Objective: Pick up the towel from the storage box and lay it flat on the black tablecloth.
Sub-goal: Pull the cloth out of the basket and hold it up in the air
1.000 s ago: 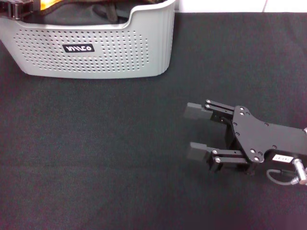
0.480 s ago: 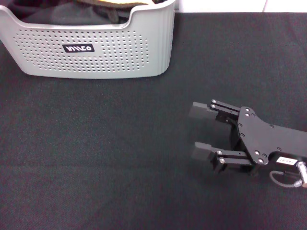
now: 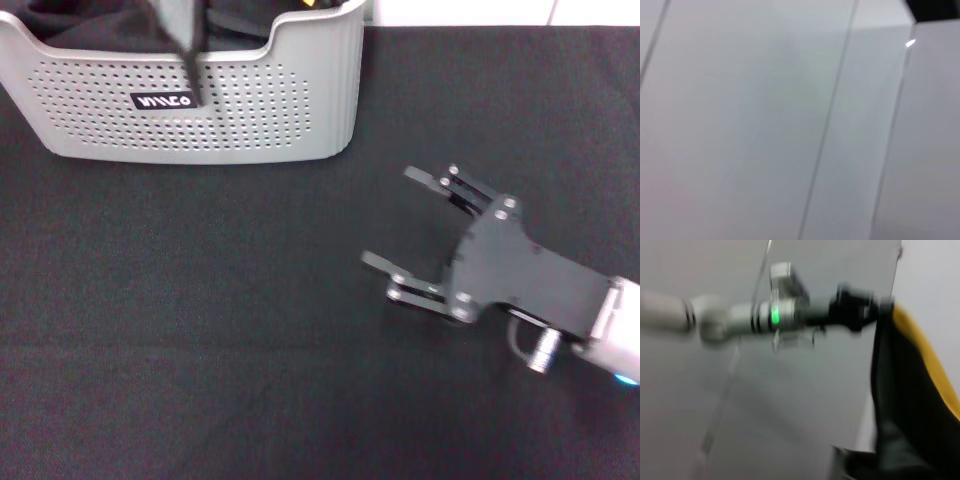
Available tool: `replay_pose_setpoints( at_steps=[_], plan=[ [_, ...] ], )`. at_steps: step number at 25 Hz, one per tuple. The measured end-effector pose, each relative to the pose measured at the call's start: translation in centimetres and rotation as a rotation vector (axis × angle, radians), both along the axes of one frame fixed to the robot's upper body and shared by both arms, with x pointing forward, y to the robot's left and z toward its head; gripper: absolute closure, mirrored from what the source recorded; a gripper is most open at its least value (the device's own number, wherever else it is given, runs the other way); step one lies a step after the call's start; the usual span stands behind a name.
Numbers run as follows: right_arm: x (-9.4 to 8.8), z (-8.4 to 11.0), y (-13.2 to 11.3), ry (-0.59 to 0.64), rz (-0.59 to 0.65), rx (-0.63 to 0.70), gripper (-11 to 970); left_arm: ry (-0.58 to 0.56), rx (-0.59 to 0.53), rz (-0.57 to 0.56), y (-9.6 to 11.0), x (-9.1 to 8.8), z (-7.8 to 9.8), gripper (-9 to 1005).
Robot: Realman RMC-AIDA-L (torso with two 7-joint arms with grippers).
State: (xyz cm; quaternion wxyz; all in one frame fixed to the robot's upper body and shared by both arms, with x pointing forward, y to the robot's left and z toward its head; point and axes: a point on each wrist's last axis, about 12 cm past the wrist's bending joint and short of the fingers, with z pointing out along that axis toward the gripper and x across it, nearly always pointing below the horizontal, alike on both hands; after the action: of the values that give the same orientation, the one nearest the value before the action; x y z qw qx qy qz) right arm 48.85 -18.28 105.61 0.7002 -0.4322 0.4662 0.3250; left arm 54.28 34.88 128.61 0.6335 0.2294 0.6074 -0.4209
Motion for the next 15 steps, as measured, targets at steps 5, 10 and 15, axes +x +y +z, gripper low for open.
replay_pose_setpoints(
  at_steps=[5, 10, 15],
  plan=[
    [0.8, 0.0, 2.5, -0.262, -0.244, -0.204, 166, -0.036, -0.068, -0.071, -0.7, -0.5, 0.9, 950],
    [0.9, 1.3, 3.6, -0.473, -0.406, -0.265, 165, -0.073, -0.118, -0.128, -1.1, -1.0, 1.6, 951],
    [1.2, 2.1, 4.2, -0.556, -0.452, -0.260, 166, -0.072, -0.131, -0.144, -1.2, -1.2, 1.7, 951]
  ],
)
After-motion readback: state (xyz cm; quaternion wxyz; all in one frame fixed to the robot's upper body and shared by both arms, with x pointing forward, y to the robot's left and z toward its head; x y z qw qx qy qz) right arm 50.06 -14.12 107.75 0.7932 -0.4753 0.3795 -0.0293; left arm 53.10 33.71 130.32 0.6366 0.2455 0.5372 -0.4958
